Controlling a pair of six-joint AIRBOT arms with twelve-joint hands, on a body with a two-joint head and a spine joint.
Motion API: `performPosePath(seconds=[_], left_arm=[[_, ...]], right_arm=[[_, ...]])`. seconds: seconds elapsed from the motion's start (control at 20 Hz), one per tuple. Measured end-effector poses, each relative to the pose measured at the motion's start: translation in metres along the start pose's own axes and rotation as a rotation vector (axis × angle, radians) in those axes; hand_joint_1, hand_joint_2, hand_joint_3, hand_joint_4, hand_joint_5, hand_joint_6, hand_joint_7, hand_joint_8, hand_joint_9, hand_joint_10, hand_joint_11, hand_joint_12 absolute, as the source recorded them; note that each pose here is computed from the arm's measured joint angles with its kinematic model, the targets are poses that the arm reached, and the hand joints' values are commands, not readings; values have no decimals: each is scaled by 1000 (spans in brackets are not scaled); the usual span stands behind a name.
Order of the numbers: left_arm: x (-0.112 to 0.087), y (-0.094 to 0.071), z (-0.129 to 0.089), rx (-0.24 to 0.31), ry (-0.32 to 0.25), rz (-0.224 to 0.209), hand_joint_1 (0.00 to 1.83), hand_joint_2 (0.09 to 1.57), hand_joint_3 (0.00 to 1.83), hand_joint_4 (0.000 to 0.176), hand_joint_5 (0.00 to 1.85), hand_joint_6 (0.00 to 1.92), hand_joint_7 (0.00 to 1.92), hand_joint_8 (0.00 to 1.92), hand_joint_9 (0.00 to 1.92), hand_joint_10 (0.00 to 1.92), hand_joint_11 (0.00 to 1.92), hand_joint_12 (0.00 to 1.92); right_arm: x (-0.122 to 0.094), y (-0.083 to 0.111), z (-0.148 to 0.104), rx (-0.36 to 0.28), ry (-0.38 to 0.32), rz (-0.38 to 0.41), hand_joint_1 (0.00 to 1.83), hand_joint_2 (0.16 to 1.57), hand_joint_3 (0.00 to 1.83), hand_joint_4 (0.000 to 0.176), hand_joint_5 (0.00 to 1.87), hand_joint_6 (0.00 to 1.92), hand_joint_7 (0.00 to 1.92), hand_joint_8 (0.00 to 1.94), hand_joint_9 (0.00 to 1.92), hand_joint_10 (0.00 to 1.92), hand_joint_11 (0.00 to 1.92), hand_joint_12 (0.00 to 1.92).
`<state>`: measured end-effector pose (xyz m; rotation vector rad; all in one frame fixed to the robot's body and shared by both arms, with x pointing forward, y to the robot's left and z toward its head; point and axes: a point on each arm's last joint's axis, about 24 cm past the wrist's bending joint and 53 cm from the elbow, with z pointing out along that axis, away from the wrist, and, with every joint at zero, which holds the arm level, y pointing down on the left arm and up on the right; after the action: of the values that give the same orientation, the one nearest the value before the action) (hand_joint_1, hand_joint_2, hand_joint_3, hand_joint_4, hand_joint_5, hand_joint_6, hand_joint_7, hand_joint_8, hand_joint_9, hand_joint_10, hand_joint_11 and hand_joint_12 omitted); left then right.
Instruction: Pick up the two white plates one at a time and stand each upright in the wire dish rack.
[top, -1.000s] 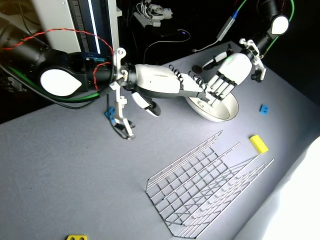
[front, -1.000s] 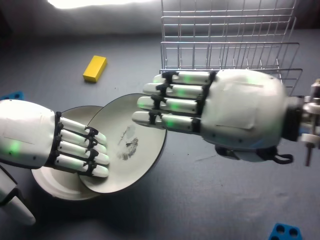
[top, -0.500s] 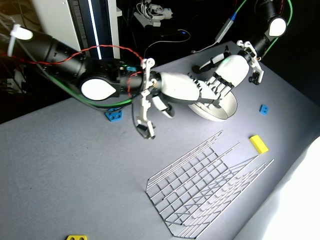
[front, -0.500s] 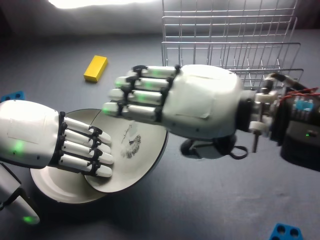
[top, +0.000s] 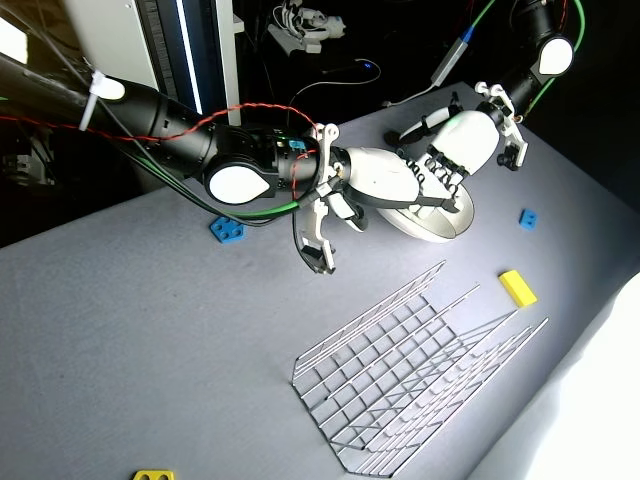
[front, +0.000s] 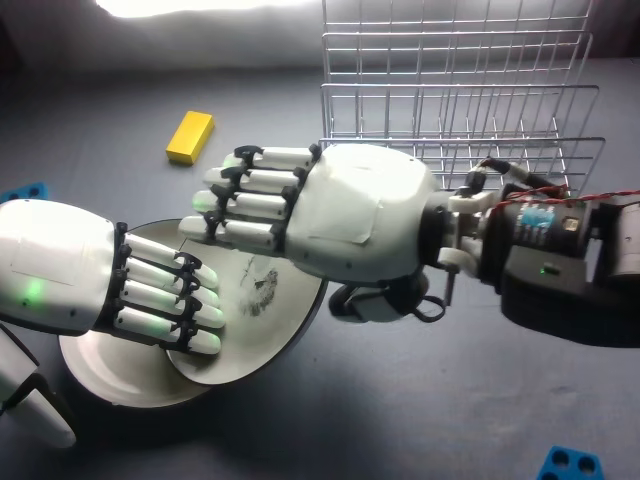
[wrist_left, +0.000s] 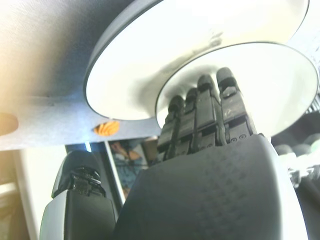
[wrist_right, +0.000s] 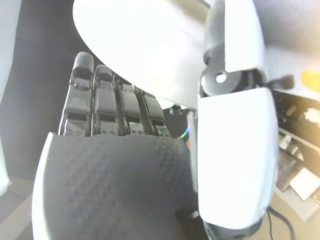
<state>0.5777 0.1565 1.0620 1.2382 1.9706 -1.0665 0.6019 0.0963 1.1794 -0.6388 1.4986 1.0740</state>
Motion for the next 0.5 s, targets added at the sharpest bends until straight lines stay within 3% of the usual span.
performPosePath(seconds=[0.2, 0.35, 0.5], left_arm=[[0, 0, 1, 2, 0, 0, 0, 1078, 0, 0, 128, 2, 143, 3, 122, 3, 0, 239], [0, 1, 0, 0, 0, -1, 0, 1091, 4, 0, 132, 4, 152, 3, 127, 3, 0, 233], [0, 2, 0, -1, 0, -5, 0, 1085, 0, 0, 130, 0, 152, 0, 133, 3, 0, 254]], right_arm=[[-3, -3, 11, 2, -9, -10, 1154, 974, 3, 0, 0, 0, 0, 0, 32, 9, 0, 451], [0, -9, 14, 13, -4, -14, 1182, 984, 3, 0, 0, 0, 0, 0, 5, 0, 0, 370], [1, -5, 16, 5, -4, -11, 1169, 1005, 6, 0, 15, 4, 6, 1, 47, 13, 0, 453]])
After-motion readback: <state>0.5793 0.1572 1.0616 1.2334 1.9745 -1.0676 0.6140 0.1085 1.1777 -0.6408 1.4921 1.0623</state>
